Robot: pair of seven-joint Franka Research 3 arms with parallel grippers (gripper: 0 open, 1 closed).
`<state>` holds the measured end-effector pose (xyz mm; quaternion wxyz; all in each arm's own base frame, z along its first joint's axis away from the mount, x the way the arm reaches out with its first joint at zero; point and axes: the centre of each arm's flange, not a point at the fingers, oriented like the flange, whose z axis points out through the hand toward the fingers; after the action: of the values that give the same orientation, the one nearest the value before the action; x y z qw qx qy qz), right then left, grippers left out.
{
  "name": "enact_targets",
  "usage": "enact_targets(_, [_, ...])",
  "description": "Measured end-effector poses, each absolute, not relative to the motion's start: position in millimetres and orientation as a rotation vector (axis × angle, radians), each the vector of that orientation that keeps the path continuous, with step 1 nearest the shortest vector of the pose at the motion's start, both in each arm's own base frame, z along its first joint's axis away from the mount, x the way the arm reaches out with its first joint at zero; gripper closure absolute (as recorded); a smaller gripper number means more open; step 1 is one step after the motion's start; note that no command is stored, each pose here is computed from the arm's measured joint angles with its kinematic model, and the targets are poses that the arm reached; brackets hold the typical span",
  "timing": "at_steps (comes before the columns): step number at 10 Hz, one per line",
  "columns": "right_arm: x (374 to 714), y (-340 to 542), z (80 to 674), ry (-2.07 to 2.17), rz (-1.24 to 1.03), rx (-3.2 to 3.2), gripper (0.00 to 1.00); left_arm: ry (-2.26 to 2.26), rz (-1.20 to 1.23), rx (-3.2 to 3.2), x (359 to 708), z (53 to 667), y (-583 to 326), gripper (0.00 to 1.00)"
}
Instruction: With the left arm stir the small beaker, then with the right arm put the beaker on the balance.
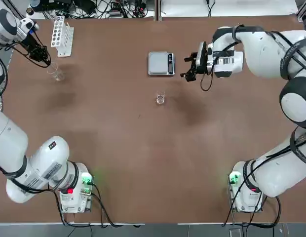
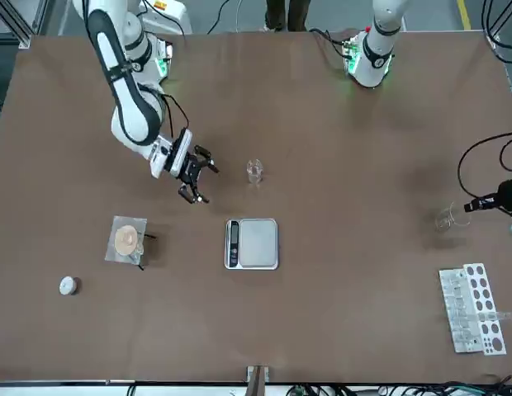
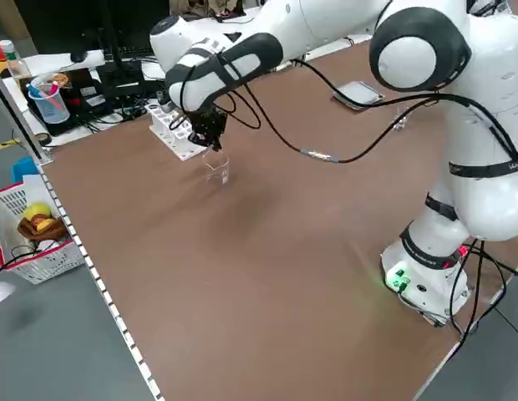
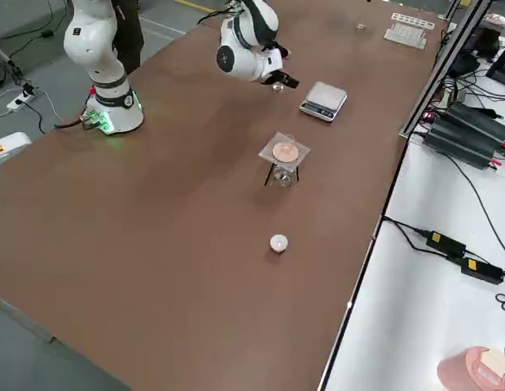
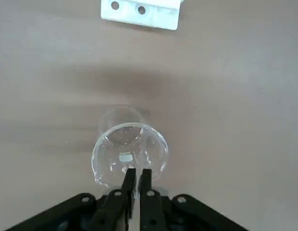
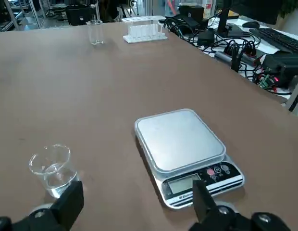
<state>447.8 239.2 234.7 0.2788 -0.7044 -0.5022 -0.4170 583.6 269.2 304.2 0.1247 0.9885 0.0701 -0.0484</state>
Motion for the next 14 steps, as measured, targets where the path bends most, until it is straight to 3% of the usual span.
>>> enact_targets(9, [403.8,266.0,163.9,-1.316,-1.142,-1.680,0.00,0.189,-0.105,2.889,587.4,299.9,271.4,0.81])
enact_targets(12, [392.3,267.7,141.7,-1.301,-1.127,-1.629,0.00,0.170,-0.020,2.940,595.6,340.2,274.8,0.48])
enact_targets(14, [389.7,259.6,123.6,-1.282,-1.110,-1.650,0.00,0.122,0.047,2.980,597.9,391.9,258.2,0.38])
